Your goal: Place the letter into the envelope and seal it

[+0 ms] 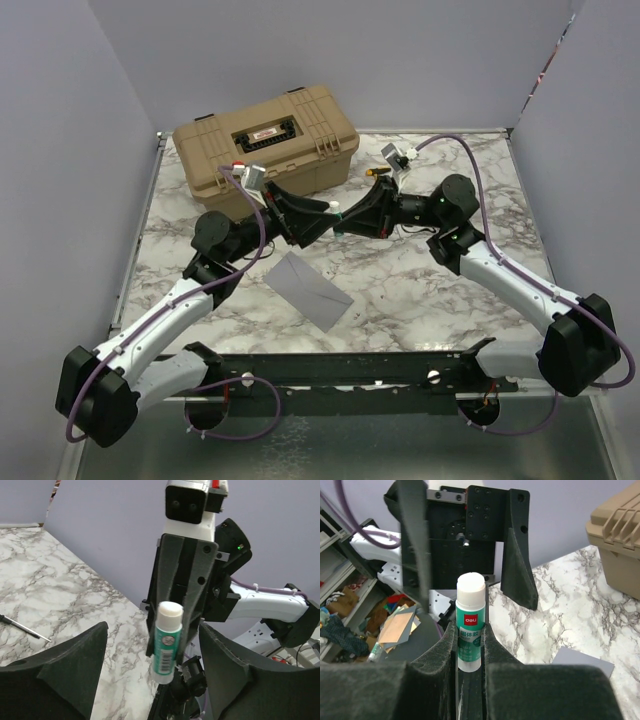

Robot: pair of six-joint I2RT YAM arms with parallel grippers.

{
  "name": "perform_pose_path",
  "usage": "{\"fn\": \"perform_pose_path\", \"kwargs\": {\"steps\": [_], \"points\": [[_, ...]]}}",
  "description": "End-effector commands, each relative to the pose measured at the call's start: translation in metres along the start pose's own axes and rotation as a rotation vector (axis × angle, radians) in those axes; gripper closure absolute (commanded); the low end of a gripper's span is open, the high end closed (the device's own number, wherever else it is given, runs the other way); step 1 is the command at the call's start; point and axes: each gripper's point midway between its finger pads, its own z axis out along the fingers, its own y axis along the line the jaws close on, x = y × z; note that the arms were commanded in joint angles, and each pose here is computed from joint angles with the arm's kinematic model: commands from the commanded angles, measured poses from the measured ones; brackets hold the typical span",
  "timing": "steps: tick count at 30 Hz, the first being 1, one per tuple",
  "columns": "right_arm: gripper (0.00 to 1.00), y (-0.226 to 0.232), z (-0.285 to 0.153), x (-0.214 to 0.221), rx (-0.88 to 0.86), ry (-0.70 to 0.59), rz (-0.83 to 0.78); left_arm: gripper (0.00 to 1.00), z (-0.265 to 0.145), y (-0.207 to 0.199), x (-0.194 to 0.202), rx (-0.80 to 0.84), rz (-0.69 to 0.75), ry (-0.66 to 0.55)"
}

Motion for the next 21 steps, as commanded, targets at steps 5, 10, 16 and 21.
{"fn": "perform_pose_path", "kwargs": {"steps": [5,10,16,21], "points": [[0.99,0.020,0.002,0.007,-0.104,0.066,-0.019,0.43,0.010,-0.002,-0.001,0.026,-0.023,0.015],[0.99,0.022,0.001,0.010,-0.110,0.082,-0.026,0.55,0.010,-0.004,0.002,0.036,-0.026,0.027],[1.00,0.011,0.006,0.001,-0.046,0.054,0.020,0.80,0.012,-0.007,0.016,0.063,-0.032,0.076],[0.91,0.009,0.004,-0.003,0.002,0.016,0.036,1.00,0.013,-0.012,0.011,0.065,-0.026,0.056]]}}
